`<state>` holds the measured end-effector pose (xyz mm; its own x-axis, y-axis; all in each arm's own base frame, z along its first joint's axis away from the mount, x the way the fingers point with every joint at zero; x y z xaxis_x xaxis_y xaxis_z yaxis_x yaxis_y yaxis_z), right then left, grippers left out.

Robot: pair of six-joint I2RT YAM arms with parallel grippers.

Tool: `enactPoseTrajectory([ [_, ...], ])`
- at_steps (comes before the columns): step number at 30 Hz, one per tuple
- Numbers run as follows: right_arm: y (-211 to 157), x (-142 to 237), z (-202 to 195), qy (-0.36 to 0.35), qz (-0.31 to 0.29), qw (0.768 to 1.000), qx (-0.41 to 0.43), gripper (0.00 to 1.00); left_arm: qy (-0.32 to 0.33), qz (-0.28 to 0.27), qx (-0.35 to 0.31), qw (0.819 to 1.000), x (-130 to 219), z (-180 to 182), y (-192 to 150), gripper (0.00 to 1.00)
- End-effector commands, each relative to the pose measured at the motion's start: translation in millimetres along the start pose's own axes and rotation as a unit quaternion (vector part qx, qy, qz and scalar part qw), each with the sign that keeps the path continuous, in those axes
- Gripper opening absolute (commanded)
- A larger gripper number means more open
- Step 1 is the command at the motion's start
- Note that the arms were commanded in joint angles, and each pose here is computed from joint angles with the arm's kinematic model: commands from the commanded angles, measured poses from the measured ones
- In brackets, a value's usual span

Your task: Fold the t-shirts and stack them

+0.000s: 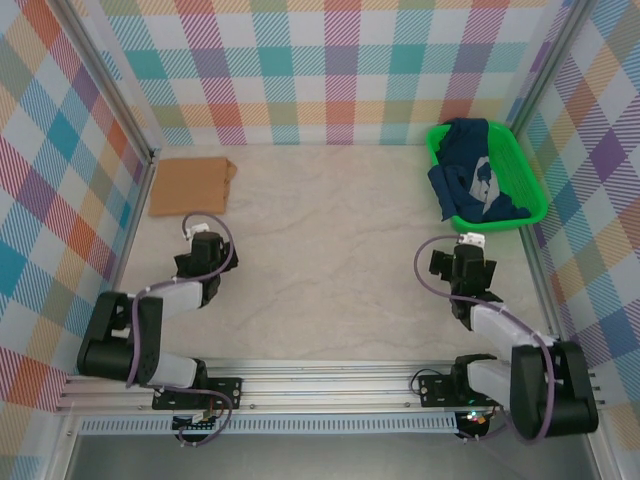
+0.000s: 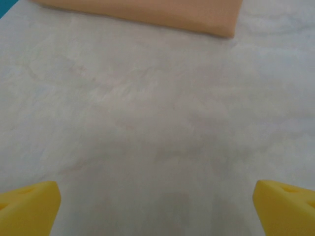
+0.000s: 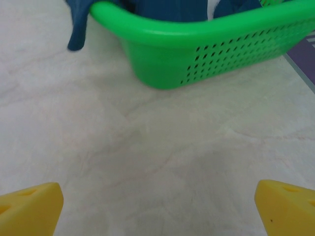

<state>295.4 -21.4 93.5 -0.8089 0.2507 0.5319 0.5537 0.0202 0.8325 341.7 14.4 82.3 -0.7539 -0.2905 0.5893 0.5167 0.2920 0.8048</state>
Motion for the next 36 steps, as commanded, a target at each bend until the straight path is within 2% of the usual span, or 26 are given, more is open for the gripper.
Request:
enactPoseTrajectory([
  [1, 52.1, -10.1, 8.1, 0.032, -0.112, 0.993, -0.025, 1.0, -0.043, -0.055, 0.009, 0.998, -4.9, -13.5, 36.1, 1.0],
  [5, 58.5, -24.9, 17.6, 0.057, -0.137, 0.988, -0.028, 1.0, -0.062, -0.112, 0.067, 0.99, 1.9, 11.8, 34.0, 1.0],
  [11, 51.2, -20.6, 21.5, 0.074, -0.163, 0.984, -0.023, 1.0, -0.063, -0.176, 0.083, 0.979, 19.9, 21.8, 26.5, 1.0],
  [13, 51.1, -20.1, 22.0, 0.076, -0.167, 0.983, -0.022, 1.0, -0.069, -0.169, 0.055, 0.982, 18.4, 9.6, 26.9, 1.0],
  [16, 50.3, -24.2, 31.1, 0.102, -0.159, 0.982, -0.004, 1.0, -0.096, -0.13, 0.005, 0.987, -0.6, -11.1, 14.4, 1.0],
  [17, 48.3, -28.9, 36.3, 0.113, -0.151, 0.982, 0.004, 1.0, -0.103, -0.144, 0.001, 0.984, -5.0, -17.3, 20.8, 1.0],
  [18, 45.2, -35.3, 37.8, 0.112, -0.149, 0.982, 0.005, 1.0, -0.089, -0.107, -0.002, 0.99, -8.8, -17.5, 19.1, 1.0],
  [19, 46.4, -39.9, 35.7, 0.101, -0.151, 0.983, -0.001, 1.0, -0.087, -0.107, -0.007, 0.99, -9.8, -17.8, 17.6, 1.0],
  [20, 45.0, -43.5, 35.1, 0.1, -0.117, 0.988, -0.003, 1.0, -0.087, -0.123, -0.002, 0.989, -8.8, -17.3, 19.5, 1.0],
  [21, 48.1, -47.8, 34.8, 0.097, -0.113, 0.989, -0.005, 1.0, -0.083, -0.107, -0.003, 0.991, -8.9, -16.7, 18.4, 1.0],
  [23, 47.2, -48.0, 34.5, 0.097, -0.11, 0.989, -0.005, 1.0, -0.084, -0.112, -0.001, 0.99, -9.6, -16.9, 18.7, 1.0],
  [36, 49.6, -46.5, 41.1, 0.118, -0.116, 0.986, 0.009, 1.0, -0.082, -0.113, -0.008, 0.99, -8.1, -18.4, 18.1, 1.0],
])
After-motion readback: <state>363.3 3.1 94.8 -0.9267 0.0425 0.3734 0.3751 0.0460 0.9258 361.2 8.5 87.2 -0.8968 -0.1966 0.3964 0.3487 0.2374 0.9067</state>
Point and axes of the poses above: each hand's point on the last joint's axis, 136 mm out from that joint toward the fingers, its own x axis back along the fingers, its own z axis along the line the jaws close on, y = z × x, the point moved 3 cm from there along x, back along the fingers, and after that the axes turned 7 degrees about x, right-handed, at the moved point
